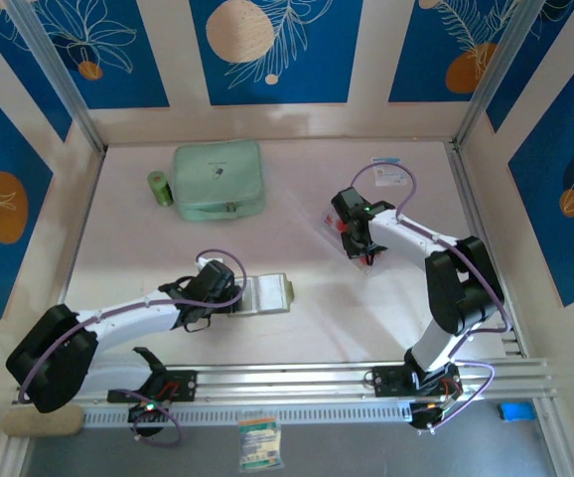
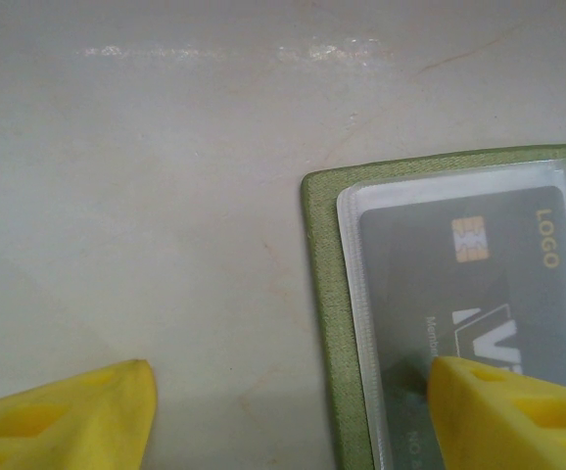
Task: Put the credit cards into the card holder
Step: Pick up the credit card from the storage box.
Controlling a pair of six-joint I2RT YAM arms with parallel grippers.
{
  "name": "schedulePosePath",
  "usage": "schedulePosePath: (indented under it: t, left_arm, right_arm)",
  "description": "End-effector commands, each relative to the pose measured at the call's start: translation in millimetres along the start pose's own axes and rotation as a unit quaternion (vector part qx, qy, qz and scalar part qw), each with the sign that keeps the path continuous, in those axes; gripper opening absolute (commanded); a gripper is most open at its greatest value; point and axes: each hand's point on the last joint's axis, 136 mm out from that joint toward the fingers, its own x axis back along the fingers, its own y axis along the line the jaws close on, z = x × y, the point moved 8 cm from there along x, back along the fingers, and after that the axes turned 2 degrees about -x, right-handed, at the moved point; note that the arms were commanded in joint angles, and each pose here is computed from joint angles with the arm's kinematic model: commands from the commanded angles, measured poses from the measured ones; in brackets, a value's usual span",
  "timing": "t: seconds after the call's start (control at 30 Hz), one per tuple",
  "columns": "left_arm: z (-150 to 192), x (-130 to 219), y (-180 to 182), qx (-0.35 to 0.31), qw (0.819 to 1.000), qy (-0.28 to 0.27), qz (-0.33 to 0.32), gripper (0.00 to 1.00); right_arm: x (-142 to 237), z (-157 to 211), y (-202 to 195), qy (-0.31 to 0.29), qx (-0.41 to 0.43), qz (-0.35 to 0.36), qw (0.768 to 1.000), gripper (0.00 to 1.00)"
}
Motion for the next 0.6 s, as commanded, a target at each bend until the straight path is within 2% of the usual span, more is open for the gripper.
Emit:
schedulePosePath:
  t: [0.0,0.3,0.57]
  left_arm:
    - [-3,3,-2,-0.004,1.0,-0.011,0.004,0.74]
    - [-3,4,-2,-0.003,1.0,-0.012,0.004,0.74]
    - [-3,5,0,-0.001,1.0,-0.012,0.002,0.74]
  right_arm:
    - [6,0,4,-0.008,-0.002,-0.027,1.0,0.13]
    - [21,1,7,-0.025,0.012,-0.065,0.998,0.01]
    - [56,-3,14,-0.059,0.027,-0.097,0.993,0.0]
